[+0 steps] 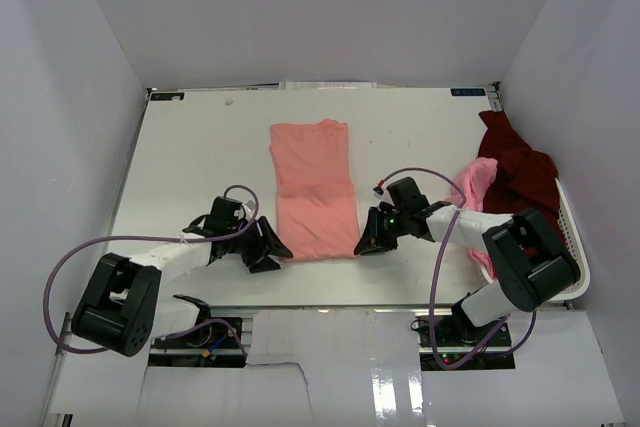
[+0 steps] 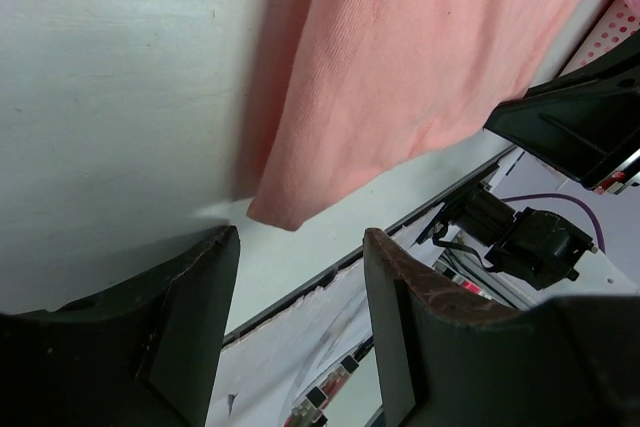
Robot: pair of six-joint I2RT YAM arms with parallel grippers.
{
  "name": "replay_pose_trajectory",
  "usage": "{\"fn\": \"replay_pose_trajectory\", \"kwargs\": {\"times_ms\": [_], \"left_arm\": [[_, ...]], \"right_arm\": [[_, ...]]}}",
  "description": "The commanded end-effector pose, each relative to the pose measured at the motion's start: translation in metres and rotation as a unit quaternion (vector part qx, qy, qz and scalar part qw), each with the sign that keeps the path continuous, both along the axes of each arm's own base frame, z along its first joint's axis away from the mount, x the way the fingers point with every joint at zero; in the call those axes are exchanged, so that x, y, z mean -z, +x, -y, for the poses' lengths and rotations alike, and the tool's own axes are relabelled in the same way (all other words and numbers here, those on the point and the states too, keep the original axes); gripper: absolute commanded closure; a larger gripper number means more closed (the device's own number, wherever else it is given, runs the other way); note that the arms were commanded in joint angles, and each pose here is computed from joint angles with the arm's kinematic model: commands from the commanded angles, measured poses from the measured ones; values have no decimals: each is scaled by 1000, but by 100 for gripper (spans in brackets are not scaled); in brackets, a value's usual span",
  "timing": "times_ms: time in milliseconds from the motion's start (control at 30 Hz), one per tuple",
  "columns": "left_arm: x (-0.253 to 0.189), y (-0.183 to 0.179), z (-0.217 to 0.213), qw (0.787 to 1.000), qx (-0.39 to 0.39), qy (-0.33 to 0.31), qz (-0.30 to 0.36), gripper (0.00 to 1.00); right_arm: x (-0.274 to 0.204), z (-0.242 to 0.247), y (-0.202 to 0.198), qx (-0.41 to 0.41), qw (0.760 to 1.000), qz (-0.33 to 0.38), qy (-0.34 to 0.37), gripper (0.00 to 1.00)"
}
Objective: Fold and stack the t-shirts
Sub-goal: Grab one side of the 2/3 rectangular tshirt with both arms
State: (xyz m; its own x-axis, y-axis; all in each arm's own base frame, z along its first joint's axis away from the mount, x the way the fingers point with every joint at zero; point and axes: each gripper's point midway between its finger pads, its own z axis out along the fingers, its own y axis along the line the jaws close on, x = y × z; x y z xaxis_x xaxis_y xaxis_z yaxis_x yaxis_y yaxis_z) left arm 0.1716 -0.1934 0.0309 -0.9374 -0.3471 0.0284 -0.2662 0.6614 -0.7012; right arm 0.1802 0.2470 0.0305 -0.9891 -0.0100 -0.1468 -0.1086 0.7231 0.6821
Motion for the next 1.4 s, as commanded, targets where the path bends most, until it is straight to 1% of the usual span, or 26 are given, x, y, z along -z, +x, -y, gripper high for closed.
{"fn": "replay_pose_trajectory", "kwargs": {"times_ms": [0,167,367,467,533,833,1033,1200,1367], "left_arm": [[17,-11,-12,999,-14,34,-18,36],[28,-5,-13,999,-22,43,-11,36],[48,-6,-13,998,-23,47,-34,37],[53,-9,-14,997,-25,52,-43,41],[52,-9,-16,997,-28,53,-39,44],[48,-15,-30,994,-55,90,-41,43],[49,-11,-35,992,-67,105,-34,44],[55,-8,-40,989,-69,124,-36,49],[56,-1,-43,987,-79,136,-26,49]], "right_arm": [[-8,-8,4,-11,1000,9,14,92],[-7,-9,4,-11,1000,9,15,92],[-7,-8,3,-11,1000,10,15,92],[-7,-8,3,-10,1000,11,15,92],[-6,-8,2,-10,1000,10,15,92],[-6,-9,2,-10,1000,11,20,92],[-6,-9,1,-10,1000,10,23,92],[-6,-9,1,-10,1000,10,25,92],[-6,-8,0,-9,1000,10,24,92]]}}
